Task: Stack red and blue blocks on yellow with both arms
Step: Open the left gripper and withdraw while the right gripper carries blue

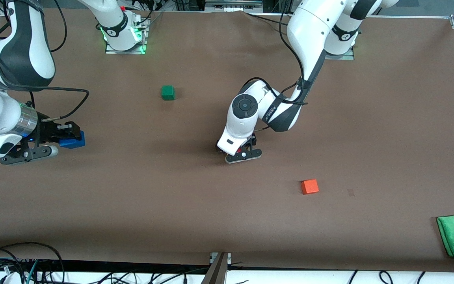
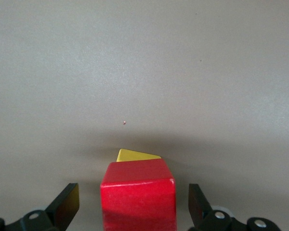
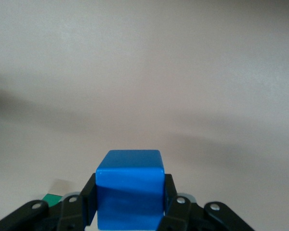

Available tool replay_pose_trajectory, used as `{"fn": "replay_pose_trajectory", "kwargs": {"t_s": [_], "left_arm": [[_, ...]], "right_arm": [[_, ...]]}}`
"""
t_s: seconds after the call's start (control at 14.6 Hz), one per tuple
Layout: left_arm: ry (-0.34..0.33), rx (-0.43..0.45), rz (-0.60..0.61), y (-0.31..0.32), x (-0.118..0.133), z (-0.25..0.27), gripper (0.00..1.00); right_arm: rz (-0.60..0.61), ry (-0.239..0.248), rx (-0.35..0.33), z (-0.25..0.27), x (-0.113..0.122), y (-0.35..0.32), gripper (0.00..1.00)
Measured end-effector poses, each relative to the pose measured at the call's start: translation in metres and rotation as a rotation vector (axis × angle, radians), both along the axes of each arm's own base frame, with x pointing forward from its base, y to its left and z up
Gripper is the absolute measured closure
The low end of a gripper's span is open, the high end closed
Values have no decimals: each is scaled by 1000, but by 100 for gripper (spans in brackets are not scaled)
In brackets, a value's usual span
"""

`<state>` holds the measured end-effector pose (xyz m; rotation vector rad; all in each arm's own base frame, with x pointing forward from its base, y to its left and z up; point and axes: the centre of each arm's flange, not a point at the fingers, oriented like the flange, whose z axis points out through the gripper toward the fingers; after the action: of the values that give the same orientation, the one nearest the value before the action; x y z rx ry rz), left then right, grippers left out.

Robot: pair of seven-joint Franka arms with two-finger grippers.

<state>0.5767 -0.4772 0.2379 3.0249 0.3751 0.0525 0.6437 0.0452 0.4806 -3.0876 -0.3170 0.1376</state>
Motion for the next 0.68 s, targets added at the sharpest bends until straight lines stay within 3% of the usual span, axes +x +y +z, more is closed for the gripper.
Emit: {"fn": "replay_pose_trajectory", "kwargs": {"t_s": [0.2,0.48,0.68], "left_arm": [[-31,-25,0,-5,6,14,0],[-101,-131,12,-28,16,83,0],[-140,-158,19,-20,26,123,0]], "right_arm": [[0,-1,0,0,0,0,44],[0,-1,0,0,0,0,44],[-7,-3,1,0,0,2,44]]}}
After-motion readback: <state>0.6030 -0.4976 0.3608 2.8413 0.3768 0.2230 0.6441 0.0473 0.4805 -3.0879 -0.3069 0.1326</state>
